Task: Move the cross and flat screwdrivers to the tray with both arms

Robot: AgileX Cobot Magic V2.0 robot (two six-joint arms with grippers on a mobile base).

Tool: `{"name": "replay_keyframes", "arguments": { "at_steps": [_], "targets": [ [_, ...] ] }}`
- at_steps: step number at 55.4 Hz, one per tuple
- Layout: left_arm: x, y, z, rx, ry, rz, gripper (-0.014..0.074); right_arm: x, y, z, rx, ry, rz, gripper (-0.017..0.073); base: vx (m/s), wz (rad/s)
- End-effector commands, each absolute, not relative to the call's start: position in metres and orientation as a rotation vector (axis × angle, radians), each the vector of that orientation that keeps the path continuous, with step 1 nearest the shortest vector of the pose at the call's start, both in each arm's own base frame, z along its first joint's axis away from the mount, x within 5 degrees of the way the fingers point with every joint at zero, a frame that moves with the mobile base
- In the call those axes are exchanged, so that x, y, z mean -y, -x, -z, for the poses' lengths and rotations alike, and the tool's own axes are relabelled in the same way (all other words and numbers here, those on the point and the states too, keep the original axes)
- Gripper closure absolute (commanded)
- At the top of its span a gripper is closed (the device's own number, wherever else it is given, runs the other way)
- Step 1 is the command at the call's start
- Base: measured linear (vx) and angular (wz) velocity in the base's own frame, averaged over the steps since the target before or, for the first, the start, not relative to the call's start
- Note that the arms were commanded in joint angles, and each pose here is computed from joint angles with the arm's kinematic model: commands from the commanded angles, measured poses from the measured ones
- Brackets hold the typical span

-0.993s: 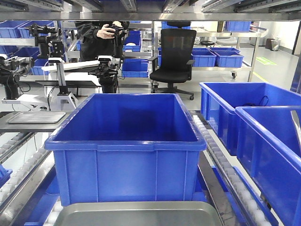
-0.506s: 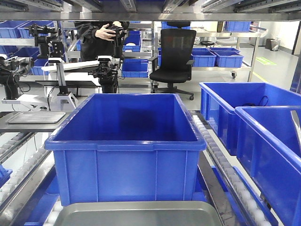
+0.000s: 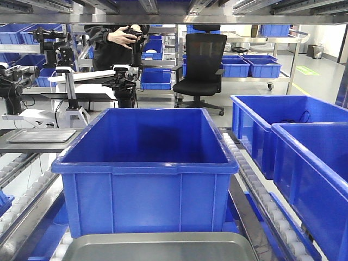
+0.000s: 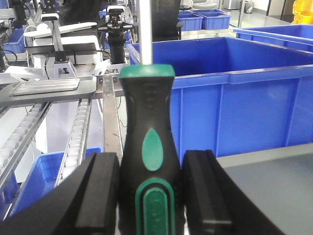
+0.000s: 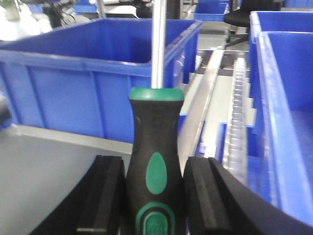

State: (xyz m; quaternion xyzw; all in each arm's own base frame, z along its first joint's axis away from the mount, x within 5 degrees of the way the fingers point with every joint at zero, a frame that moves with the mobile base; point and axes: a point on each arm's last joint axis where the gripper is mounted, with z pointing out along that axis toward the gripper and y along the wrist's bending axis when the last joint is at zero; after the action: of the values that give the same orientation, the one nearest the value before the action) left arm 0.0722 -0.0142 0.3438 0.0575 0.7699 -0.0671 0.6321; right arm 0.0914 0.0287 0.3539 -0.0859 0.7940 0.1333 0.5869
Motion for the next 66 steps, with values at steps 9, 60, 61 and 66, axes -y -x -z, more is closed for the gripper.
{"name": "replay_keyframes", "arguments": {
  "at_steps": [9,60,61,66],
  "targets": [
    [0.014,-0.074,-0.361,-1.649,-0.11,0.166,0.0599,-0.028,-0.093,-0.372,-1.73,0.119,-0.361,0.0567,0.0,0.0],
    [0.069,-0.148,-0.332,-1.939,-0.06,0.967,0.0591,-0.084,-0.168,-0.325,-2.085,0.227,-0.989,0.0567,0.0,0.0],
    [0.07,-0.15,-0.33,-1.95,-0.058,0.976,0.0591,-0.089,-0.169,-0.324,-2.086,0.234,-0.99,0.0567,0.0,0.0],
    [0.076,-0.162,-0.32,-2.015,-0.042,1.033,0.0591,-0.111,-0.179,-0.312,-2.115,0.238,-0.988,0.0567,0.0,0.0]
  ]
}}
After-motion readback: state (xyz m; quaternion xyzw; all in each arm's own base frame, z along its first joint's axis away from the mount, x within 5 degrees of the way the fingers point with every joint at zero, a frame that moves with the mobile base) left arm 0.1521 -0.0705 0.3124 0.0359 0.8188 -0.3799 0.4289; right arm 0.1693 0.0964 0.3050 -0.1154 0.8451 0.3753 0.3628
